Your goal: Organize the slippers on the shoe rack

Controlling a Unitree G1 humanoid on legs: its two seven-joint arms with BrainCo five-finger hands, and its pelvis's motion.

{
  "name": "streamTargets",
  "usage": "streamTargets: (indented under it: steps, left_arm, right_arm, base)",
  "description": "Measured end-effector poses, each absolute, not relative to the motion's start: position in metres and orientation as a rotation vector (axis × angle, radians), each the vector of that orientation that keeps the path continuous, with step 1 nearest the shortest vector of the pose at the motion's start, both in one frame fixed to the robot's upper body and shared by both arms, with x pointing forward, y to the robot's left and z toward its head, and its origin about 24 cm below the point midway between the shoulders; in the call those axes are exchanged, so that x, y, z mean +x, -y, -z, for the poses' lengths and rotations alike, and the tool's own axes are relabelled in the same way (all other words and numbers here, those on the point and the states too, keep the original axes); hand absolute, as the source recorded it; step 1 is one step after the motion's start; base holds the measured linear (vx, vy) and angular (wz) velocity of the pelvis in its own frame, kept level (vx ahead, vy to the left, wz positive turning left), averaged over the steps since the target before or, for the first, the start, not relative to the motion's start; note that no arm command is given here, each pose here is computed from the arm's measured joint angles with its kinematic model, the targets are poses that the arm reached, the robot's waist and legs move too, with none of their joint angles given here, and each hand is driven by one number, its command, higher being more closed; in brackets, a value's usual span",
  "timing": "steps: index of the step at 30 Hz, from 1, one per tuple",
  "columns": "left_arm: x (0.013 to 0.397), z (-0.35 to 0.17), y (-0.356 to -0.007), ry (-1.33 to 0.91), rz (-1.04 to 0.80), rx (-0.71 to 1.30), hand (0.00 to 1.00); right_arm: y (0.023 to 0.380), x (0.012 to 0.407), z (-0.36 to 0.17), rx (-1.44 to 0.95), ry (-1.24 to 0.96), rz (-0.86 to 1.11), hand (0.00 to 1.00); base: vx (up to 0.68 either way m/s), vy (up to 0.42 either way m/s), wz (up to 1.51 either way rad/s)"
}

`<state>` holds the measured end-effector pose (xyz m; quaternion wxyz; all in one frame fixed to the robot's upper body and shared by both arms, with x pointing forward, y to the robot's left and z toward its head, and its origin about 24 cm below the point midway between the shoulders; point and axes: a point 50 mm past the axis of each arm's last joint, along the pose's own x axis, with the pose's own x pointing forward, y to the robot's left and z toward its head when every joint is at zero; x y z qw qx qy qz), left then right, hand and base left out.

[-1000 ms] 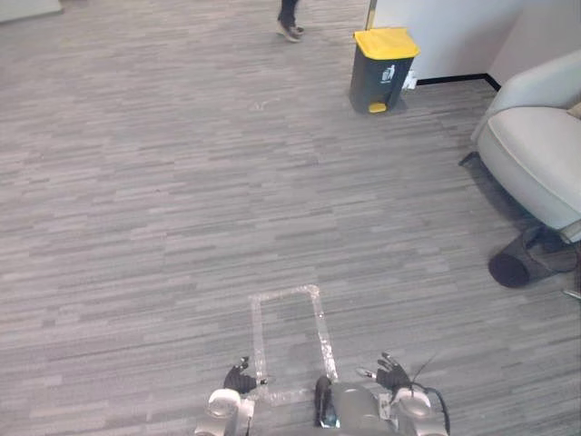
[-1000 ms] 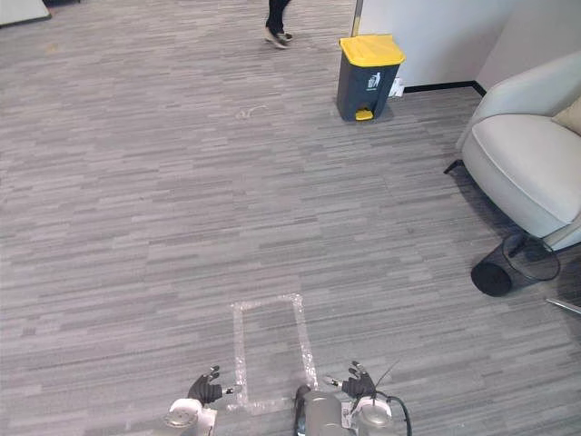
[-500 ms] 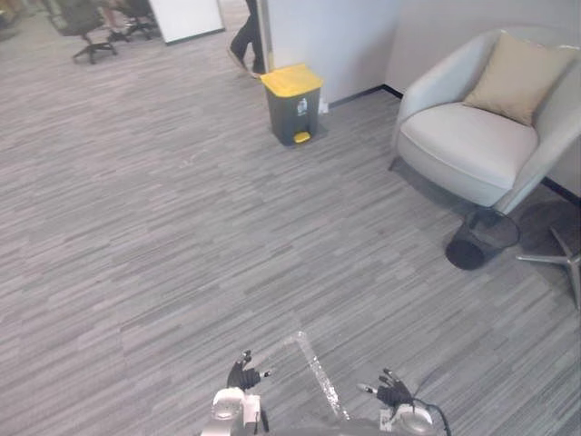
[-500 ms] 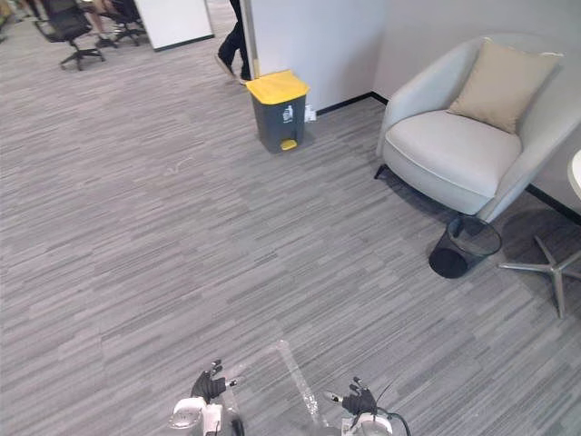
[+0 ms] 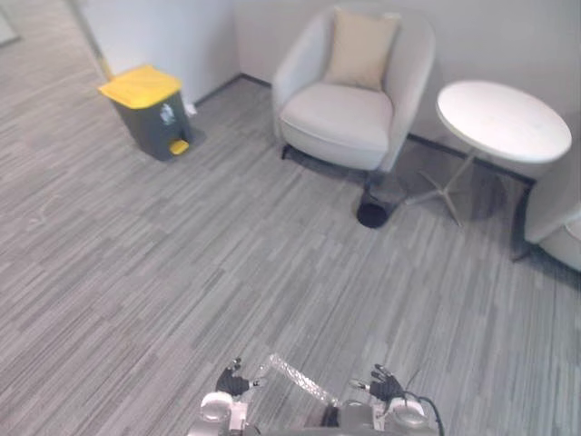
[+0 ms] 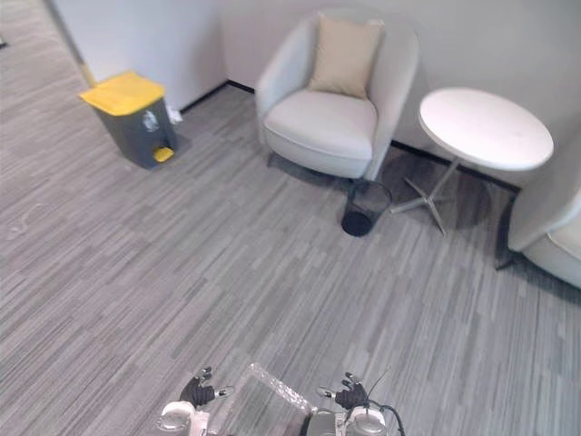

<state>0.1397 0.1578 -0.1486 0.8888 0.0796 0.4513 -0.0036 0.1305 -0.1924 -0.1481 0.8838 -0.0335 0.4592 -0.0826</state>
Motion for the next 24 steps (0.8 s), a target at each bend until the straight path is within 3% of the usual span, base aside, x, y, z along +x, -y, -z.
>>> streamTargets:
  steps: [8, 14, 17, 24]
  left_arm:
    - [0.143, 0.147, -0.154, -0.923, 0.007, 0.142, 0.0]
    - [0.147, 0.144, -0.143, -0.895, 0.03, 0.121, 0.0]
    - [0.155, 0.141, -0.155, -0.875, 0.016, 0.157, 0.0]
    - [0.137, 0.149, -0.167, -0.942, -0.018, 0.163, 0.0]
  right_arm:
    - [0.194, 0.121, 0.152, -0.072, -0.987, 0.178, 0.0]
    - [0.205, 0.123, 0.15, -0.094, -0.984, 0.204, 0.0]
    - [0.191, 0.12, 0.154, -0.056, -0.999, 0.183, 0.0]
    - [0.198, 0.11, 0.156, 0.016, -1.024, 0.269, 0.0]
  base:
    - [0.17, -0.083, -0.45]
    - [0.09, 0.131, -0.78]
    - [0.07, 0.126, -0.26]
    - [0.04, 0.008, -0.14]
